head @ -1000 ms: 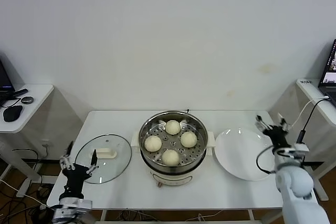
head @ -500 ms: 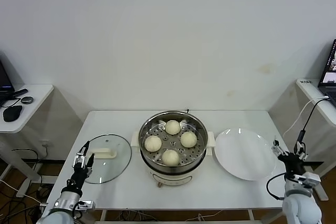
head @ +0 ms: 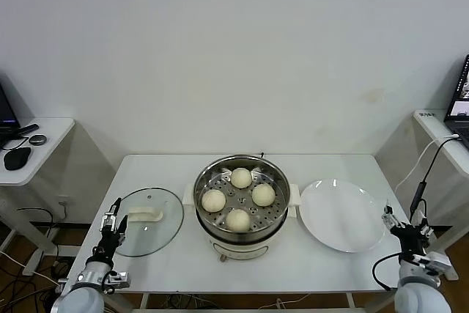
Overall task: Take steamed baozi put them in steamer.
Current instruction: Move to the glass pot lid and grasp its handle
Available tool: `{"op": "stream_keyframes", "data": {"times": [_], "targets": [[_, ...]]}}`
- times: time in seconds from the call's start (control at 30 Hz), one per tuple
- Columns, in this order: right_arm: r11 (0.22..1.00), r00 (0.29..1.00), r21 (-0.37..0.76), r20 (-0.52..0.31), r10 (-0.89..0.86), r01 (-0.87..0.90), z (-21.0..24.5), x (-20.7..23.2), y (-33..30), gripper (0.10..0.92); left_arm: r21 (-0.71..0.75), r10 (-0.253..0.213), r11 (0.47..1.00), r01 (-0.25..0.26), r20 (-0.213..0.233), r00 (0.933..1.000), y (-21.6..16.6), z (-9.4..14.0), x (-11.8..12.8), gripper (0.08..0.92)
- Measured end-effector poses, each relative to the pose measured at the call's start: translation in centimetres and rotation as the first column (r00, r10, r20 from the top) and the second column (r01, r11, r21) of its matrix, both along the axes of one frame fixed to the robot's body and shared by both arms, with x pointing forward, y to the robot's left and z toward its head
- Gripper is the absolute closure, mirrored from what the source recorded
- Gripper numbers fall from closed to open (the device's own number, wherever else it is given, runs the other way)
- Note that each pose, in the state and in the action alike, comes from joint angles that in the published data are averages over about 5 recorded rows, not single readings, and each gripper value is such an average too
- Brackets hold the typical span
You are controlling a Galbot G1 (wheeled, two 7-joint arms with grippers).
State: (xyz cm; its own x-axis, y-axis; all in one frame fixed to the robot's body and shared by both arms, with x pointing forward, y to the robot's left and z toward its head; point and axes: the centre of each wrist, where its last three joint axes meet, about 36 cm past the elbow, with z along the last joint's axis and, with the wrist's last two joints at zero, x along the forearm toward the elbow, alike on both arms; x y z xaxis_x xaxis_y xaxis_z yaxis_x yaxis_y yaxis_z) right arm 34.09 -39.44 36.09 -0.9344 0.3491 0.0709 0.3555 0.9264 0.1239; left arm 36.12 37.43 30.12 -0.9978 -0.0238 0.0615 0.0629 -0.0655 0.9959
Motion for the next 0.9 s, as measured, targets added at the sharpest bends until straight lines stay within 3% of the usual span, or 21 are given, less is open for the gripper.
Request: {"op": "stream_keyframes", "data": {"times": [0.2, 0.9], "targets": [[1.0, 1.0, 0.001, -0.009, -0.006, 0.006, 0.0, -0.5, 0.2, 0.2, -0.039, 0.021, 0.999, -0.022, -0.016, 0.9996, -0.3, -0.9, 0.9, 0.177], [1.0, 0.999, -0.008, -0.023, -0.025, 0.025, -0.8, -1.5, 0.6, 0.2, -0.038, 0.018, 0.999, -0.021, -0.056, 0.9983, -0.5, -3.0, 3.8, 0.177]]}}
